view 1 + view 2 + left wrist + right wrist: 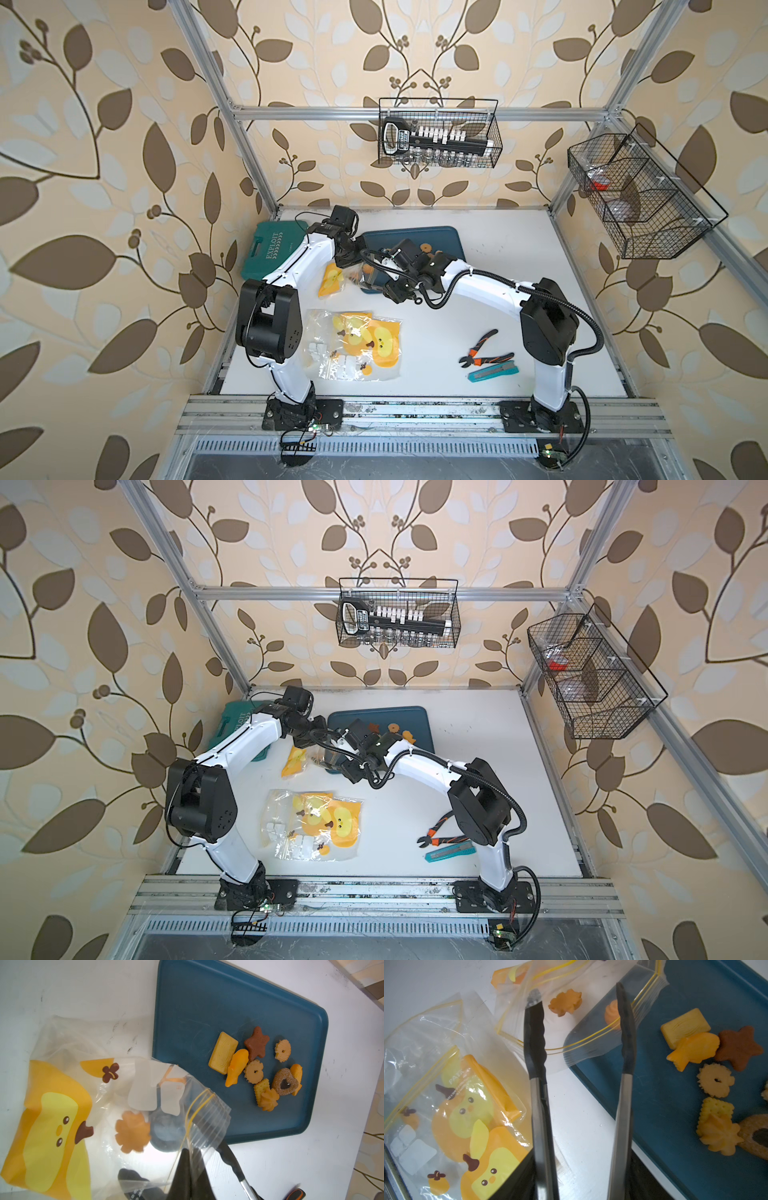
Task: Put the cookies into a resealable bag to prevent moisture
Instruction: Place the cookie in the ziploc bag, then pick up the cookie from the tray.
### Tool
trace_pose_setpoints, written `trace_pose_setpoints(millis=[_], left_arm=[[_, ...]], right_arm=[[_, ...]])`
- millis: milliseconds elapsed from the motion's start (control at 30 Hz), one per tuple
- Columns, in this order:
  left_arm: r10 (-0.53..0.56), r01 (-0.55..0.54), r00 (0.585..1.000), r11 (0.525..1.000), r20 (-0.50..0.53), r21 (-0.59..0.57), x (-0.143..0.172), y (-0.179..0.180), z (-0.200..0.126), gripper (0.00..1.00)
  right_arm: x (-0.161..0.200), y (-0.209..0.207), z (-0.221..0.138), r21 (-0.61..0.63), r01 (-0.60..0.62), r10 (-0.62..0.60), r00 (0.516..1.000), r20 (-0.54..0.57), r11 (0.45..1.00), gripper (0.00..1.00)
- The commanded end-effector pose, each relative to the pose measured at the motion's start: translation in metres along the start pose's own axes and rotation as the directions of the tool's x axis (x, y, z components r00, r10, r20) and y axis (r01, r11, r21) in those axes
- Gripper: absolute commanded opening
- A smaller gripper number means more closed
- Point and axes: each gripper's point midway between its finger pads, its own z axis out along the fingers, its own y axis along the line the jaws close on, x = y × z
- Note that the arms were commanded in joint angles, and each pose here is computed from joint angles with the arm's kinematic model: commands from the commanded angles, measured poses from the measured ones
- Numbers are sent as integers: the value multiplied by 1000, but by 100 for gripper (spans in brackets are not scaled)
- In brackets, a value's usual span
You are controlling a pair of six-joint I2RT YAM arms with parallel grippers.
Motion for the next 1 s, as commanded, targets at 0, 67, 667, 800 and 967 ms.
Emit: trace_pose_setpoints(millis=[0, 67, 667, 800, 967], left_arm=[[41, -42, 998, 999, 39, 29, -2, -11, -15, 0], [40, -41, 998, 999, 40, 20, -2, -9, -14, 0], [-37, 52, 988, 994, 151, -98, -13, 22, -38, 0], [-48, 69, 977, 993, 209, -93, -17, 28, -54, 0], [-44, 69, 969, 993, 243, -95, -15, 31, -65, 0]], right_arm=[[-14, -2, -24, 28, -1, -1, 997, 72, 1000, 57], [-14, -3, -36, 38, -6, 2, 994, 105, 999, 54], [61, -45, -61, 92, -271, 251, 950, 188, 958, 42], [64, -35, -32, 47, -197, 191, 976, 106, 979, 43], [51, -24, -9, -22, -141, 142, 988, 59, 990, 45]])
